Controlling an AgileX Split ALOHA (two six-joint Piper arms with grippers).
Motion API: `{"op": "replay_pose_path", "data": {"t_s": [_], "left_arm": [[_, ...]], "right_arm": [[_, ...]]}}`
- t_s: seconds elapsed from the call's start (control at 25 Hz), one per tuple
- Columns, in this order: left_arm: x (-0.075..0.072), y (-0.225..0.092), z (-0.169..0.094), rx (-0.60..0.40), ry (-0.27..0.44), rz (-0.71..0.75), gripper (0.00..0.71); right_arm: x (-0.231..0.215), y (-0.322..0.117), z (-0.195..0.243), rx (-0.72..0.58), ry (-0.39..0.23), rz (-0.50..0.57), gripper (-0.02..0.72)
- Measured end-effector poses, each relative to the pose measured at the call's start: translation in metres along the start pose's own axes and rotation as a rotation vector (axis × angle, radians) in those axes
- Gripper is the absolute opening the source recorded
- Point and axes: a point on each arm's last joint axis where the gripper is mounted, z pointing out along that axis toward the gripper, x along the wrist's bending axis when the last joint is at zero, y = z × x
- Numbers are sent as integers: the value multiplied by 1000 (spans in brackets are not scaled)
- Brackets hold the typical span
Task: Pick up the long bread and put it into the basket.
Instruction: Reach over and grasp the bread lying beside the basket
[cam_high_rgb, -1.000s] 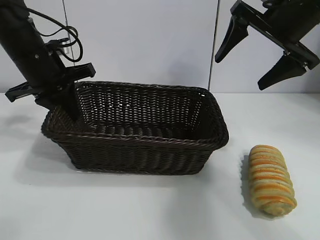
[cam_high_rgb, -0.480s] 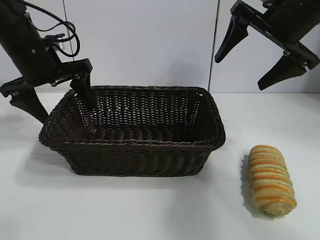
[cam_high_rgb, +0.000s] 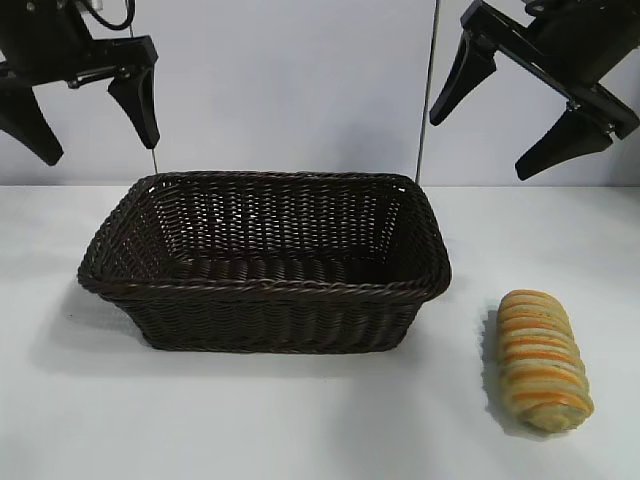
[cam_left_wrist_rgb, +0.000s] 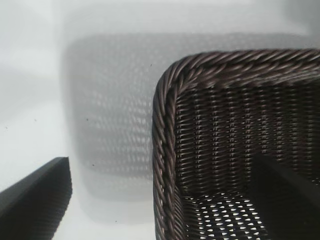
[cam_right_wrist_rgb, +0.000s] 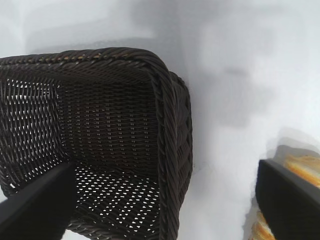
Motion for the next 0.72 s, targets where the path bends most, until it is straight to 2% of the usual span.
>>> {"op": "replay_pose_path", "data": {"t_s": [0.12, 0.32, 0.44, 0.6, 0.72], "left_arm": [[28, 2, -7, 0, 104, -32, 694], [98, -6, -22, 26, 248, -124, 694], [138, -18, -44, 5, 287, -191, 694], [182, -40, -88, -64, 331, -304, 694], [191, -55, -122, -140, 298, -347, 694]], "right_arm": [[0, 0, 0, 1, 0, 0, 695], [0, 0, 0, 2, 0, 0, 695], [0, 0, 0, 3, 0, 0, 695], [0, 0, 0, 3, 0, -1, 695], [0, 0, 0, 3, 0, -5, 695]]}}
